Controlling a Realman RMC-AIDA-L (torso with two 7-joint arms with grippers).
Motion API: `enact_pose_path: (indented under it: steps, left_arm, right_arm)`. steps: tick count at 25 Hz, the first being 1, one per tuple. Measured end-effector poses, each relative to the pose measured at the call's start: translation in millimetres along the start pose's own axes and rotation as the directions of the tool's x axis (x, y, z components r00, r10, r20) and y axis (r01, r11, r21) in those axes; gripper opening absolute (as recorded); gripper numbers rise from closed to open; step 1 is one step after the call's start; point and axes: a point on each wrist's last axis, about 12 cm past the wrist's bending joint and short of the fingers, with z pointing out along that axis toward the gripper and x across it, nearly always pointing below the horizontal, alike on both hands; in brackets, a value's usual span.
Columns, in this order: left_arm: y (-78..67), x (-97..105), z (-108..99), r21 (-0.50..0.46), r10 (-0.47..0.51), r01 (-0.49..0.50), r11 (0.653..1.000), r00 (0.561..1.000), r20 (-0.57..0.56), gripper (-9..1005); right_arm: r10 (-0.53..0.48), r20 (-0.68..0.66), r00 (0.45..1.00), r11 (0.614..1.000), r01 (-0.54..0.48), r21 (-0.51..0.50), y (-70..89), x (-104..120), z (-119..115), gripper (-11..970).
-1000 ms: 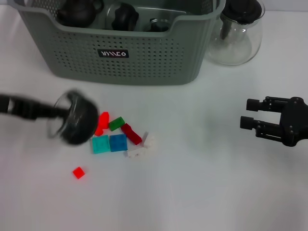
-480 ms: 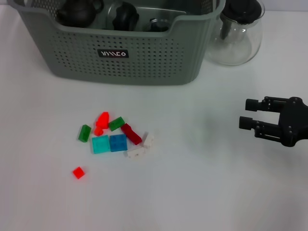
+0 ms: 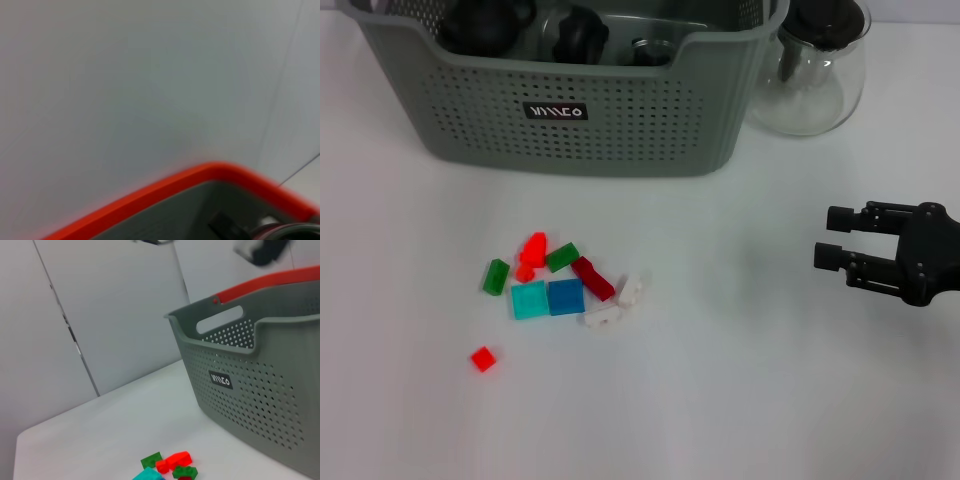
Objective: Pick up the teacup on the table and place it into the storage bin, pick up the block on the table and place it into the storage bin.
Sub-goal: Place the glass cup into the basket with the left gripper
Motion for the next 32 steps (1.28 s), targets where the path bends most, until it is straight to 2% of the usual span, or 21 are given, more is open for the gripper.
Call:
enact_pose_path:
  steps: [2, 6, 11, 19, 25, 32]
  left_arm:
    - [-13.1, 0, 21, -0.062, 0.084, -0.088, 0.994, 0.995, -0.058, 42]
    - [-31.3, 9, 53, -0.127, 0.194, -0.220, 0.967, 0.962, -0.190, 42]
    - [-42.2, 21, 78, -0.134, 0.246, -0.291, 0.947, 0.929, -0.278, 43]
    - [-38.2, 35, 86, -0.149, 0.239, -0.292, 0.945, 0.925, -0.294, 43]
    - [-28.0, 39, 88, -0.185, 0.224, -0.283, 0.941, 0.932, -0.285, 42]
    - [-26.6, 47, 91, -0.181, 0.252, -0.319, 0.930, 0.915, -0.316, 43]
  right_arm:
    - [0.001, 0.002, 1.000, 1.000, -0.001, 0.000, 0.1, 0, 0, 584]
    - [0.004, 0.001, 1.000, 1.000, -0.004, -0.001, -0.4, -1, 1, 583]
    - [0.003, 0.000, 1.000, 1.000, -0.003, 0.002, -0.6, -1, 0, 583]
    - [0.007, -0.003, 1.000, 1.000, -0.007, 0.003, -0.9, 1, 0, 583]
    - [0.008, -0.001, 1.000, 1.000, -0.008, -0.003, -0.6, 0, 1, 583]
    - [0.013, -0.001, 1.000, 1.000, -0.013, -0.003, 0.0, 1, 0, 583]
